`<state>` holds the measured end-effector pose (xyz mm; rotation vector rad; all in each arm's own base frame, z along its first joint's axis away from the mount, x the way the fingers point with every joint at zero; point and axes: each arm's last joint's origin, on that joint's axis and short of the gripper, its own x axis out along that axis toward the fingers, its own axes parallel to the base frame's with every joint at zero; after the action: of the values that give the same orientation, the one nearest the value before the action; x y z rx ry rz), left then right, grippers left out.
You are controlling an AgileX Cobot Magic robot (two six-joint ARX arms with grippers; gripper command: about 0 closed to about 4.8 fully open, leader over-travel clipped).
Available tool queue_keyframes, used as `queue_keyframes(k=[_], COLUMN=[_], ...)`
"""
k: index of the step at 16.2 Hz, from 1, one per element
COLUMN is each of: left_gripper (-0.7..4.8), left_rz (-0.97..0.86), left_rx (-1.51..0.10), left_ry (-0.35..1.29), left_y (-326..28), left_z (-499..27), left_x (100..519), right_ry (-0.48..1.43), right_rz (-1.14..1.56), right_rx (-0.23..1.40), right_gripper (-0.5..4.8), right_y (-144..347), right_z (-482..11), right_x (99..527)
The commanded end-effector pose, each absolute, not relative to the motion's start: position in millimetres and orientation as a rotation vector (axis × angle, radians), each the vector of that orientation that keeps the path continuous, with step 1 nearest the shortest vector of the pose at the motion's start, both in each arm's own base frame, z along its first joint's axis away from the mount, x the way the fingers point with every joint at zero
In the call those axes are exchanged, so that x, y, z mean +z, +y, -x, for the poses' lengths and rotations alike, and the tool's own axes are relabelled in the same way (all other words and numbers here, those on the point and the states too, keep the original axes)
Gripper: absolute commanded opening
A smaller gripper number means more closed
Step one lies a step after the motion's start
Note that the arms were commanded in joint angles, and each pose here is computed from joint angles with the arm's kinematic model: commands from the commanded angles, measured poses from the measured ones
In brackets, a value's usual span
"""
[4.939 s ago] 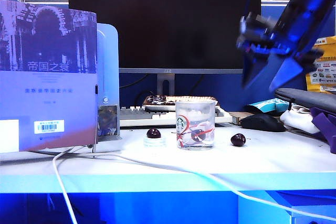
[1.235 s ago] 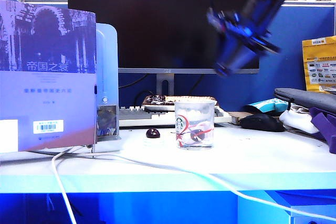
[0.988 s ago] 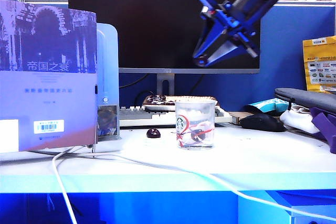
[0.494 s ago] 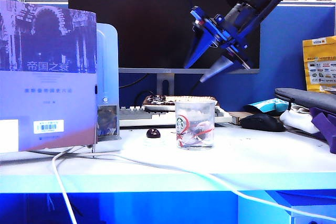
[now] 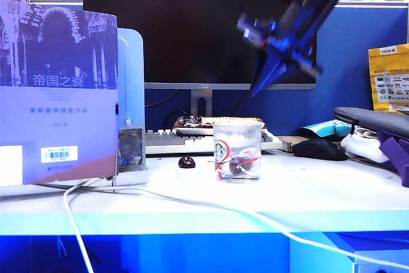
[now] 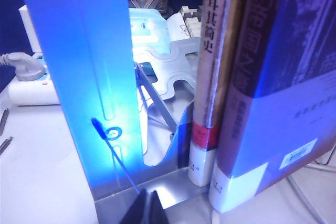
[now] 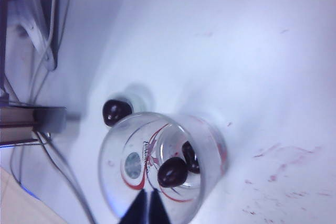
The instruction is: Pick up the cherry on the right side of the glass and put it inside the glass.
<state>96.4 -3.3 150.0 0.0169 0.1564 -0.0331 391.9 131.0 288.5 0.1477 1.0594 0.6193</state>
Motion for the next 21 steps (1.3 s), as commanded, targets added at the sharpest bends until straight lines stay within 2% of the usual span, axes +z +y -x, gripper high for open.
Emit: queue_keyframes(k=[1,3,4,6,8,10,14,16,18,20,21], left_gripper=[-0.05,-0.05,-0.05,-0.05,-0.05,-0.05,-0.05,-0.05,-0.05,-0.05,-0.05], left_rz=[-0.021,-0.021,-0.021,-0.021,-0.021,-0.021,-0.021,-0.021,-0.021,-0.021,-0.021], left_rx=[-0.037,-0.037,-0.037,-0.037,-0.037,-0.037,-0.037,-0.037,-0.037,-0.037,-0.037], left_ry=[0.165,0.166,0.166,0.166,0.166,0.166,0.166,0.165,0.166,0.165,0.166], left_y=[-3,-3,-3,-3,-3,-3,-3,-3,-3,-3,-3], left_z=[-96,-96,-96,-96,-96,-96,-96,-96,-96,-96,-96], left_x=[149,149,149,149,149,149,149,149,149,149,149], right_ry=[0.903,0.793,0.682,0.54,0.337,0.198,0.009,0.013,0.061,0.06,0.054], right_rz=[-0.117,-0.107,-0.097,-0.094,-0.091,-0.116,-0.114,-0.118,-0.143,-0.142,-0.145], right_rx=[0.626,0.626,0.626,0.641,0.655,0.642,0.525,0.356,0.142,0.077,0.075], right_gripper=[-0.01,-0.01,-0.01,-0.01,-0.01,-0.01,-0.01,-0.01,-0.01,-0.01,-0.01], right_y=[124,115,105,91,69,48,3,-14,-24,-23,-16], right_z=[-369,-341,-308,-262,-187,-121,12,50,64,54,31], right_x=[339,379,415,456,500,523,521,505,483,463,438])
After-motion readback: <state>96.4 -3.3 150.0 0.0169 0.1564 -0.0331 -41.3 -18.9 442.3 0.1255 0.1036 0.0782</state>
